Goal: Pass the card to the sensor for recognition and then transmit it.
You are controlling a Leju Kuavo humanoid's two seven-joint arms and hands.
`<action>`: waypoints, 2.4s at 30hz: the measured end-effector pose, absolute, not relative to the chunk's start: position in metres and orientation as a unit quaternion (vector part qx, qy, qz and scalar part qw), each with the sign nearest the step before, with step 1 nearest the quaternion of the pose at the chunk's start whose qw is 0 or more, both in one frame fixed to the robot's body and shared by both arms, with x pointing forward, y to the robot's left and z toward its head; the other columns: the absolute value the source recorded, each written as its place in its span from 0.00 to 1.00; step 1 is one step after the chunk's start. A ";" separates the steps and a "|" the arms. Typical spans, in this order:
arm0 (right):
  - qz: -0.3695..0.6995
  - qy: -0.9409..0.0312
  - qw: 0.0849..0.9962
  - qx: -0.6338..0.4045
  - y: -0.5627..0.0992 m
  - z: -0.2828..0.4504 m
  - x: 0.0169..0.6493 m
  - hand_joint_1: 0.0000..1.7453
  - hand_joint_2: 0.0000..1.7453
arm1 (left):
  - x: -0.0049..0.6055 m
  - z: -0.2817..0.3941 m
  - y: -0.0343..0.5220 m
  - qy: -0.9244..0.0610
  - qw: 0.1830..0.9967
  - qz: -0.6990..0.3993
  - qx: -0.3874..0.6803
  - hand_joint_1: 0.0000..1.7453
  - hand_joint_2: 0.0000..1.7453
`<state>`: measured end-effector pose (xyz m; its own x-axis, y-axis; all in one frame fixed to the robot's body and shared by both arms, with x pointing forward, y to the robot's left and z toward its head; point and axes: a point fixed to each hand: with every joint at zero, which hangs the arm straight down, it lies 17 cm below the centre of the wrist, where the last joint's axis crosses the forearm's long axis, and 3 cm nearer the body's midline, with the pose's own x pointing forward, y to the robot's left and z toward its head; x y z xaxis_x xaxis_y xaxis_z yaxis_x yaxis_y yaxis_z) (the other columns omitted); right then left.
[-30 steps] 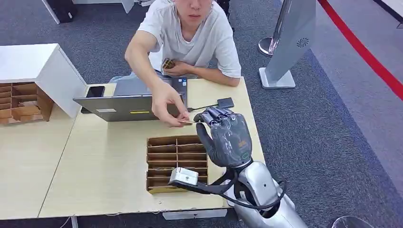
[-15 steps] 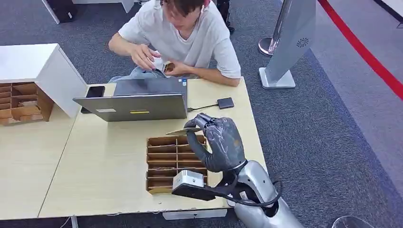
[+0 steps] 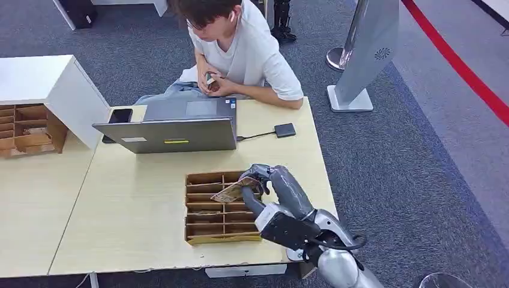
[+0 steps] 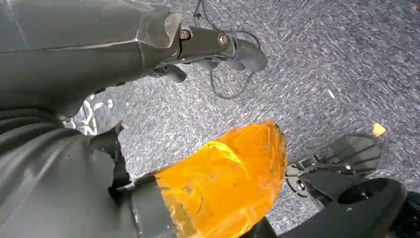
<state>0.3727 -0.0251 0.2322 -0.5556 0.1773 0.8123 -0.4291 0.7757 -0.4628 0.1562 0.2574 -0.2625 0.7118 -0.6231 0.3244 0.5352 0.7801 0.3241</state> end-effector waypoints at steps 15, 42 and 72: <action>0.322 -0.764 0.545 0.125 -0.067 0.178 0.387 1.00 1.00 | 0.149 -0.265 0.267 -0.204 0.925 -0.300 0.110 0.00 0.00; 0.374 -0.643 0.655 0.131 -0.123 0.065 0.383 1.00 1.00 | 0.148 -0.265 0.270 -0.200 0.922 -0.310 0.114 0.00 0.00; 0.419 -0.598 0.682 0.050 -0.160 0.024 0.385 1.00 1.00 | 0.146 -0.266 0.269 -0.196 0.920 -0.319 0.113 0.00 0.00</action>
